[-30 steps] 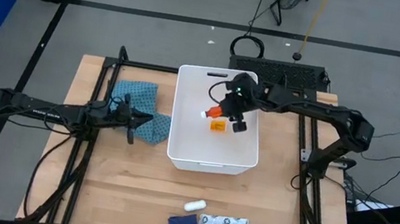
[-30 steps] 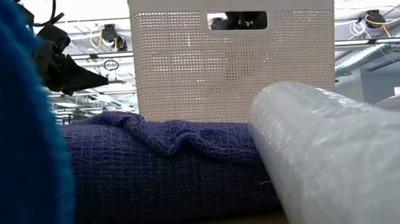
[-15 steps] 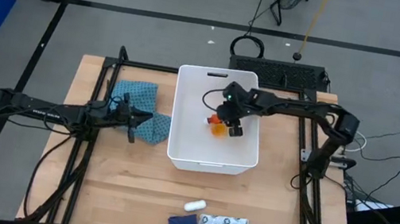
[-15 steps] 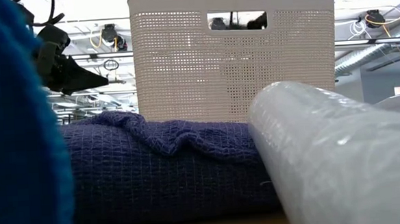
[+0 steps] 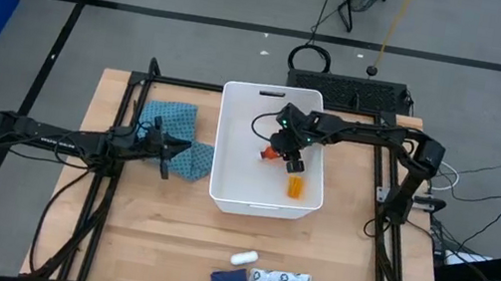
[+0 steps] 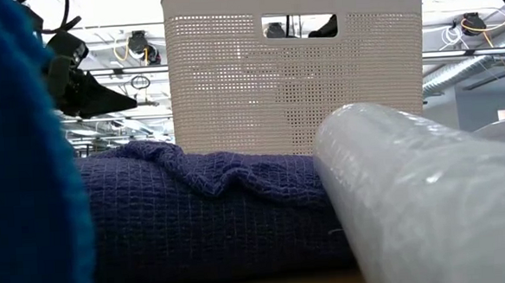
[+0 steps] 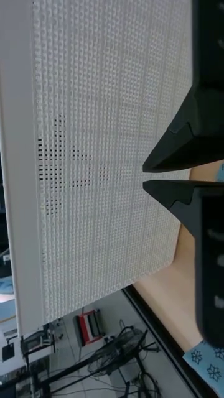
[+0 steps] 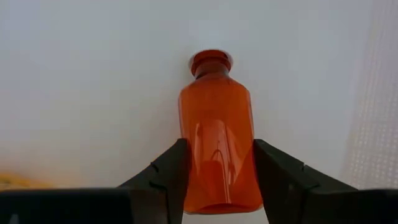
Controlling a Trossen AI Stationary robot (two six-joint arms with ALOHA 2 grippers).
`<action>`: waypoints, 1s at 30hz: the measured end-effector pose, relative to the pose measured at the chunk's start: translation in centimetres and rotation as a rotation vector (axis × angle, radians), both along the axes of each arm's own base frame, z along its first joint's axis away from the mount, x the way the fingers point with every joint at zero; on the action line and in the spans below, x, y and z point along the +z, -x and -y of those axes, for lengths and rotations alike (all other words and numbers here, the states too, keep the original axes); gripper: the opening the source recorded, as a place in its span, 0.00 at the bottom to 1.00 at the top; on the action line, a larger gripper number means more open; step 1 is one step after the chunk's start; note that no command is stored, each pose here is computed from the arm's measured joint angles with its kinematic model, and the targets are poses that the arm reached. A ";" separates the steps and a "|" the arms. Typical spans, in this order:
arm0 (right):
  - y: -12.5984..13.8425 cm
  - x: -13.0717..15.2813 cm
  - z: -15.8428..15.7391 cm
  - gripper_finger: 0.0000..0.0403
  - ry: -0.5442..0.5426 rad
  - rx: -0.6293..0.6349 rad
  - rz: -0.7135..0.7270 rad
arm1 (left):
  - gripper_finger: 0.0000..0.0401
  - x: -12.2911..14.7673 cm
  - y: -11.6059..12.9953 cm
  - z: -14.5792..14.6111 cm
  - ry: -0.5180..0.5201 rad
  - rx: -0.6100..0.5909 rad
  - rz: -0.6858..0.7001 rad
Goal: Pick & place medical supplies in basket/bin
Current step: Put the medicine bottle into the white bin, then put the top rolled gauze into the white bin
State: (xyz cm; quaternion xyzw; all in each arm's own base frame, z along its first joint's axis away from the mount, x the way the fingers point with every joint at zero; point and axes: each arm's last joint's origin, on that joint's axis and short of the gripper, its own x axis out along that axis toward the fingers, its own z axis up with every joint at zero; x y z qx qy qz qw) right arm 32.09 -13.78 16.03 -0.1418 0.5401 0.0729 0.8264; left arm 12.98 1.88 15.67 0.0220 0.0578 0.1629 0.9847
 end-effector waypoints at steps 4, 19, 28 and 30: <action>0.0 0.0 0.0 0.43 -0.004 -0.020 0.004 | 0.09 0.0 0.0 0.0 -0.010 -0.001 -0.004; 2.3 8.0 -0.9 0.63 0.106 -0.070 0.230 | 0.09 0.0 0.0 0.0 -0.013 -0.002 -0.004; 5.2 13.9 -2.4 0.53 0.157 -0.082 0.433 | 0.09 0.0 0.0 0.0 -0.012 -0.002 -0.004; 6.1 15.2 -2.9 0.47 0.155 -0.065 0.487 | 0.09 0.0 0.0 0.0 -0.011 -0.003 -0.004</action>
